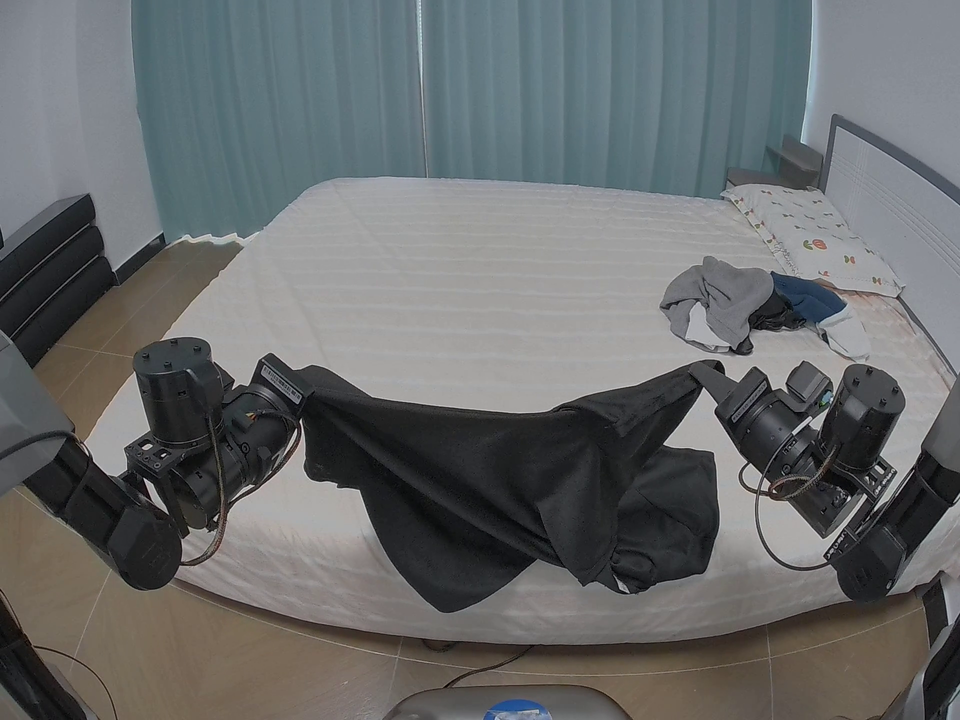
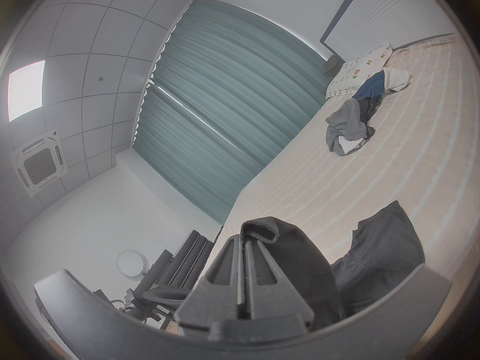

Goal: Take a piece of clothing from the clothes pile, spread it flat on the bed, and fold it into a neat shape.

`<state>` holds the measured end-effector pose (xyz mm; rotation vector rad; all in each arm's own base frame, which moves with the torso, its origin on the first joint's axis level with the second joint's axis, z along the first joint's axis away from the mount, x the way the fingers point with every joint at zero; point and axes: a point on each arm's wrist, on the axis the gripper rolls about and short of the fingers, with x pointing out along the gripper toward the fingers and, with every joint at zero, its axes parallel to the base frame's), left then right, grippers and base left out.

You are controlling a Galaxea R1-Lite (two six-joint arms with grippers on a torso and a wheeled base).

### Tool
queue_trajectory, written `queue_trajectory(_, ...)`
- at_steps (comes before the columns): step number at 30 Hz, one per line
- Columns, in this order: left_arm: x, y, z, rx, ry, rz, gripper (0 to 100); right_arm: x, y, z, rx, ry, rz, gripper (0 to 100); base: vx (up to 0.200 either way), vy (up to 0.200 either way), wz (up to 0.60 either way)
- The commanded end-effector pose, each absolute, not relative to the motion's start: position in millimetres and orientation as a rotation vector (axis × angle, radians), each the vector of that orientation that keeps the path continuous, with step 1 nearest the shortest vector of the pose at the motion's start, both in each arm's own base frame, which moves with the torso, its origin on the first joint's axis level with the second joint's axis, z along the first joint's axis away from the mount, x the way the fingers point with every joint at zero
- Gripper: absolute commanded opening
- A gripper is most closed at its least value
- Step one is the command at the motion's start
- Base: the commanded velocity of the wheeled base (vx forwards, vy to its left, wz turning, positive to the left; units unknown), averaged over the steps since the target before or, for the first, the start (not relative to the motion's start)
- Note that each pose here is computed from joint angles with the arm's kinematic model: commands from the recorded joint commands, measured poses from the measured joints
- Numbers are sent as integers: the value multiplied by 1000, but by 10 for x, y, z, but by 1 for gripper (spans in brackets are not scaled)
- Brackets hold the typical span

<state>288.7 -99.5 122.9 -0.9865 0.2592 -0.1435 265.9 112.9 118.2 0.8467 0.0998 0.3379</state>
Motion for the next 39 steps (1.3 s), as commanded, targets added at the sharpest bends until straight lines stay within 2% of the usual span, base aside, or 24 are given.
queue_trajectory(1,2886,-1000,1209,-984,266,-141,0,2652,1087,1209,840,77,335,0,0,0,0)
queue_trajectory(9,2830,-1044,1198,-961,290,-154,0,2553,1043,1250,788,68,340,0,0,0,0)
queue_trajectory(15,2786,-1076,1172,-911,305,-168,0,2490,1034,1308,755,48,351,0,-200,0,0)
queue_trajectory(21,2563,-1094,1452,-905,289,-216,0,2159,967,1763,748,-118,430,0,-200,0,0)
queue_trajectory(27,2407,-1038,1773,-932,201,-267,0,1892,858,2350,674,-290,460,0,0,0,0)
queue_trajectory(29,2357,-1017,1914,-941,168,-284,0,1778,803,2593,670,-314,456,0,0,0,0)
queue_trajectory(30,2357,-1017,1914,-941,168,-284,0,1778,803,2593,670,-314,456,0,0,0,0)
queue_trajectory(31,2329,-1000,2056,-940,170,-281,0,1676,751,2838,666,-309,446,0,0,0,0)
queue_trajectory(34,2356,-1012,2250,-933,202,-266,0,1599,692,3169,665,-303,433,0,0,0,0)
queue_trajectory(39,2501,-1058,2372,-926,240,-239,0,1803,673,3408,652,-293,376,0,0,0,0)
